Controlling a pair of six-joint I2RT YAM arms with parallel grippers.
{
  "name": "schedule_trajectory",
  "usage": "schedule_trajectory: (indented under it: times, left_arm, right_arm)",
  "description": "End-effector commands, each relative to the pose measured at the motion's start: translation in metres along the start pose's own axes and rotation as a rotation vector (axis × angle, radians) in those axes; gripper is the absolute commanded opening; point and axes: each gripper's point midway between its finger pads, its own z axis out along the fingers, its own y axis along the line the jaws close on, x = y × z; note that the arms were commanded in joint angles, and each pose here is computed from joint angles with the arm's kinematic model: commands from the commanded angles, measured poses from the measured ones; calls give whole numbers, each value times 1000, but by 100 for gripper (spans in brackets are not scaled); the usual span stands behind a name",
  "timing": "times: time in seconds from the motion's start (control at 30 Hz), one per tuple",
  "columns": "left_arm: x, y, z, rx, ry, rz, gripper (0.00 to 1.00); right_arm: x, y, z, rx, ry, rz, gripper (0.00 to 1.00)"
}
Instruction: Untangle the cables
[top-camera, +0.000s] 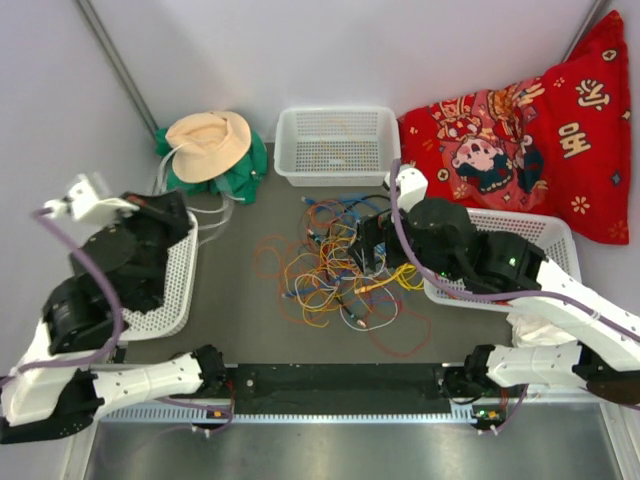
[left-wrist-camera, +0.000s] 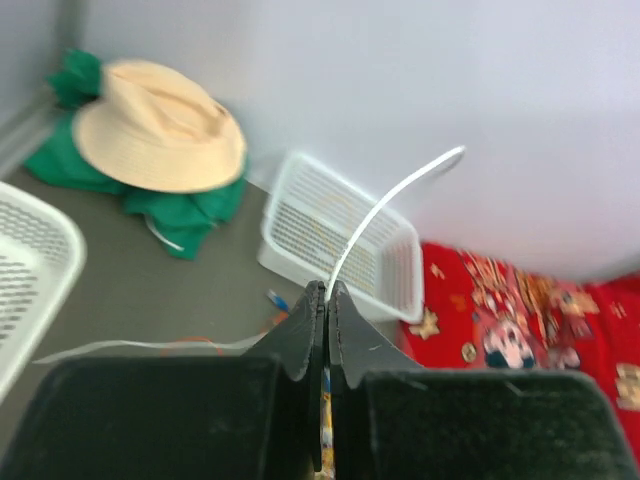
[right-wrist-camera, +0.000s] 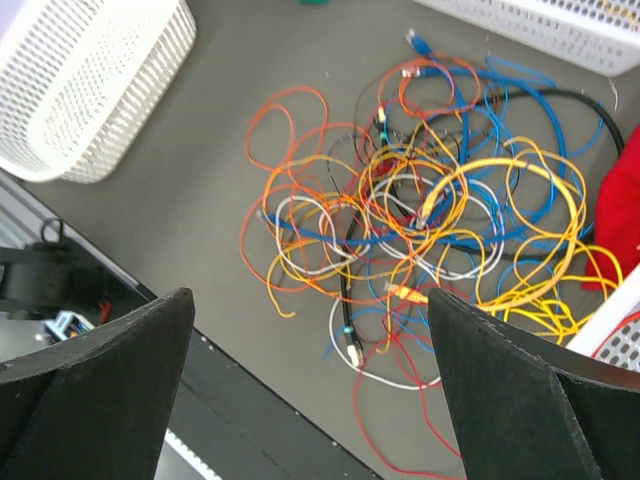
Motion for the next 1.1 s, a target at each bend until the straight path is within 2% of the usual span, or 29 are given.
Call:
schedule_trajectory:
  times: [0.0,0.17,0.37,0.6,0.63,0.67,0.73,0.9,1.07]
  left_arm:
    - [-53,57,-16,-200,-136,9,0]
    - [-76,60,-20,-231,-176,32,0]
    - [-91,77,-25,-356,-243,108,0]
    - [-91,110,-40,-482,-227,98,0]
    - [-93,117,-43,-518,-259,-1,0]
    - [-87,127,-44,-544,-269,128,0]
    - [-77,131,-42,-527,-301,114,0]
    - [-58,136,-39,-504,-272,105,0]
    - [-45,105,-29,-367,-192,138,0]
  right_arm:
    - [-3,0,4,-4,-42,26,99]
    - [9,0,11,-14,-30,28,99]
    - [21,1,11,-39,-25,48,99]
    - [34,0,12,-48,-5,54,99]
    - [34,0,12,-52,-4,54,99]
    - [35,0,12,-52,-2,56,99]
    - [40,1,13,-61,11,53,99]
    - [44,-1,14,-56,25,47,99]
    - [48,2,20,-67,25,50,99]
